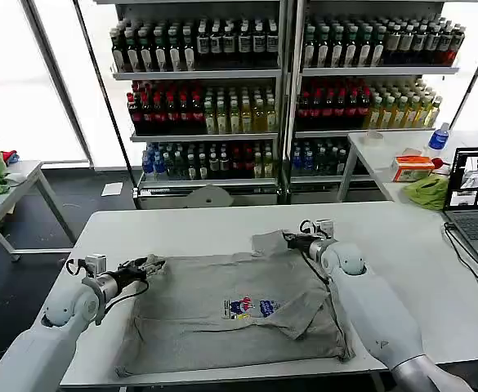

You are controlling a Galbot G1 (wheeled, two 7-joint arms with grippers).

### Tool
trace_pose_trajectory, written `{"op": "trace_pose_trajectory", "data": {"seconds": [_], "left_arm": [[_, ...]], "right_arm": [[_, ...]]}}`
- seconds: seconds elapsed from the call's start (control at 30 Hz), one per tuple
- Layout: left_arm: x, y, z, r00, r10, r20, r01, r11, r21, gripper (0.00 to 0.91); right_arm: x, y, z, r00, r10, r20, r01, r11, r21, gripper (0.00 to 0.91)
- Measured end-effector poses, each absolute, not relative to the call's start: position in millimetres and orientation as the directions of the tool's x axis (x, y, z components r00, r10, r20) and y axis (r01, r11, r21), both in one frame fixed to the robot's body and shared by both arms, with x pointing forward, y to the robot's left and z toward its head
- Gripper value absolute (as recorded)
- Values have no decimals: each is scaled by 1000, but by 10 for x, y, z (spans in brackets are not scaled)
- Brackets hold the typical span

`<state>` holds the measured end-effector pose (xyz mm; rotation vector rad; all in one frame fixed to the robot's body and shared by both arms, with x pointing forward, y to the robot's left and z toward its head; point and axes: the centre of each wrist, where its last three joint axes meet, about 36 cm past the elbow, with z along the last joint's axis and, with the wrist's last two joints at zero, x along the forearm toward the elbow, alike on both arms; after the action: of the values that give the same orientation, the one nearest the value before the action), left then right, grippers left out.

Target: Fold and organize the clothes.

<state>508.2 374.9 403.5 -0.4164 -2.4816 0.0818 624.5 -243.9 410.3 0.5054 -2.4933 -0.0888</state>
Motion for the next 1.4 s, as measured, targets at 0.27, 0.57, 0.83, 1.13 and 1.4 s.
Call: {"op": "trace_pose_trajectory", "data": {"seconds": [0.27, 0.57, 0.83, 1.13, 1.4], "left_arm": [[5094, 3714, 4022, -758, 326, 565, 287, 945, -159, 40], [5109, 3711, 4051, -762, 323, 561, 289, 945, -152, 30], [5071, 3709, 4078, -774, 318, 547, 285, 947, -147, 40], [4964, 3753, 4184, -796, 309, 521, 278, 951, -138, 30], [4773, 3751, 4293, -815, 310, 489, 276, 951, -142, 30]], "right_arm": [[6201, -2430, 4105, -758, -380, 531, -340, 924, 177, 0], [6139, -2405, 4108, -762, -386, 520, -339, 922, 188, 0], [6058, -2433, 4154, -771, -387, 505, -336, 922, 192, 0], [5884, -2464, 4246, -786, -400, 471, -340, 916, 211, 0], [5669, -2528, 4376, -804, -412, 429, -348, 910, 223, 0]]}}
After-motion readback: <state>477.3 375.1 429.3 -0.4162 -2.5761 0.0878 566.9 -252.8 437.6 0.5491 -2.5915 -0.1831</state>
